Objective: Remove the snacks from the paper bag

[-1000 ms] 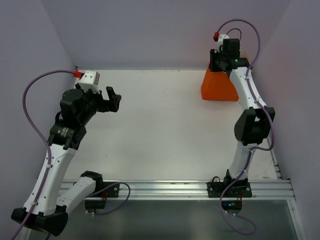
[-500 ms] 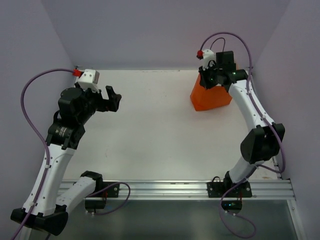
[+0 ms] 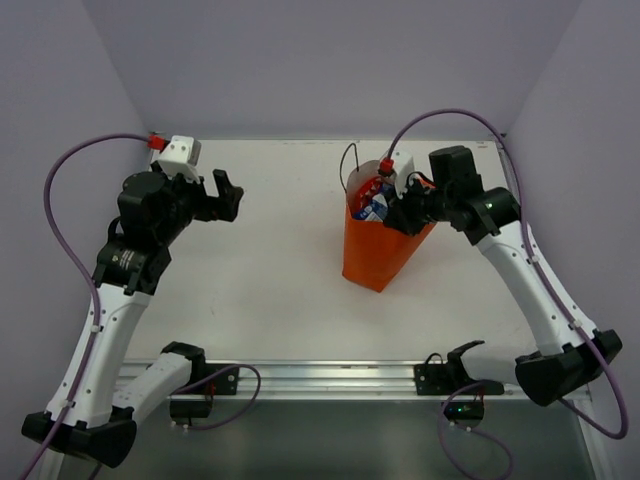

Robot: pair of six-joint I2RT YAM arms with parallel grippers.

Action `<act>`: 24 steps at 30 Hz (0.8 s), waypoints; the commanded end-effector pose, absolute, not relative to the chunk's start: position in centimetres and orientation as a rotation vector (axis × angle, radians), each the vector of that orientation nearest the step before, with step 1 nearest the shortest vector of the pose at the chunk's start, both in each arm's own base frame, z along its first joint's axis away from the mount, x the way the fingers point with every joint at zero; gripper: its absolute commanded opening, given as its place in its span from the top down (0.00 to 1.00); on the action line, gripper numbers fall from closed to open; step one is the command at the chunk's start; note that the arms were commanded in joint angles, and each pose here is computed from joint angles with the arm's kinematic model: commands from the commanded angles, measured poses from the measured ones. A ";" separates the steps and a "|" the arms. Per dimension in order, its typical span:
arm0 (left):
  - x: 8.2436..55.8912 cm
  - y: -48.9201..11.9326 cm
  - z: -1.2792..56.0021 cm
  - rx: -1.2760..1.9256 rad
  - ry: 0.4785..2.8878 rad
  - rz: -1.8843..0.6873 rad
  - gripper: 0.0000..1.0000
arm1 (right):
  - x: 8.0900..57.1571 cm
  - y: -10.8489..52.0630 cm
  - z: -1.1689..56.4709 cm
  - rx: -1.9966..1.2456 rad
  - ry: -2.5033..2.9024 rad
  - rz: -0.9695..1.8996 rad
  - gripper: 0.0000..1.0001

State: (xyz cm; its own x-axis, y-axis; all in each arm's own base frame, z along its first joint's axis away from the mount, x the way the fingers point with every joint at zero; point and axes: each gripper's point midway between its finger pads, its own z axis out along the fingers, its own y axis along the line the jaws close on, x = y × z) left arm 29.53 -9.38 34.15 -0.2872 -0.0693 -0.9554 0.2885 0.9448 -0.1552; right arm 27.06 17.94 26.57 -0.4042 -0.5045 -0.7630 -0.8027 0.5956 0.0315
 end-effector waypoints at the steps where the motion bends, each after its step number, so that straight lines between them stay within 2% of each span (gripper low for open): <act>1: 29.4 -9.9 35.8 0.187 1.794 -0.374 0.00 | 27.4 18.4 28.8 -1.017 1.965 0.514 0.85; 3: 29.2 -10.1 36.0 0.192 1.790 -0.393 0.00 | 27.2 18.7 29.1 -1.003 1.966 0.534 0.71; 5: 29.1 -10.2 36.2 0.191 1.785 -0.400 0.00 | 27.0 18.9 29.9 -0.977 1.971 0.561 0.62; 6: 29.0 -10.2 36.4 0.191 1.780 -0.401 0.00 | 26.9 19.3 31.8 -0.923 1.955 0.591 0.51; 8: 29.0 -10.1 36.9 0.189 1.771 -0.399 0.00 | 27.1 19.2 34.4 -0.831 1.927 0.598 0.43; 12: 29.0 -10.2 37.5 0.186 1.768 -0.406 0.00 | 27.9 15.4 41.8 -0.326 1.847 0.513 0.16; 16: 29.3 -10.3 37.3 0.186 1.790 -0.405 0.00 | 27.6 8.9 43.4 0.091 1.794 0.311 0.07; 18: 29.4 -10.3 37.0 0.185 1.809 -0.405 0.00 | 27.3 7.3 41.9 0.205 1.806 0.257 0.02; 20: 29.6 -10.6 36.6 0.194 1.830 -0.416 0.00 | 26.8 5.9 40.8 0.264 1.817 0.200 0.02; 24: 29.6 -10.9 36.3 0.206 1.861 -0.432 0.00 | 27.0 7.3 36.1 0.308 1.944 0.255 0.05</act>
State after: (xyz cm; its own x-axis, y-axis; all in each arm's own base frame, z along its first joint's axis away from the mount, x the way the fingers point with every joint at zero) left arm 30.19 -10.29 35.27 -0.3232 -0.0643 -0.9442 0.3193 0.9318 -0.1728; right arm 25.47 7.29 41.41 -0.2520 0.2575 -0.9328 -0.0516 0.9590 0.2786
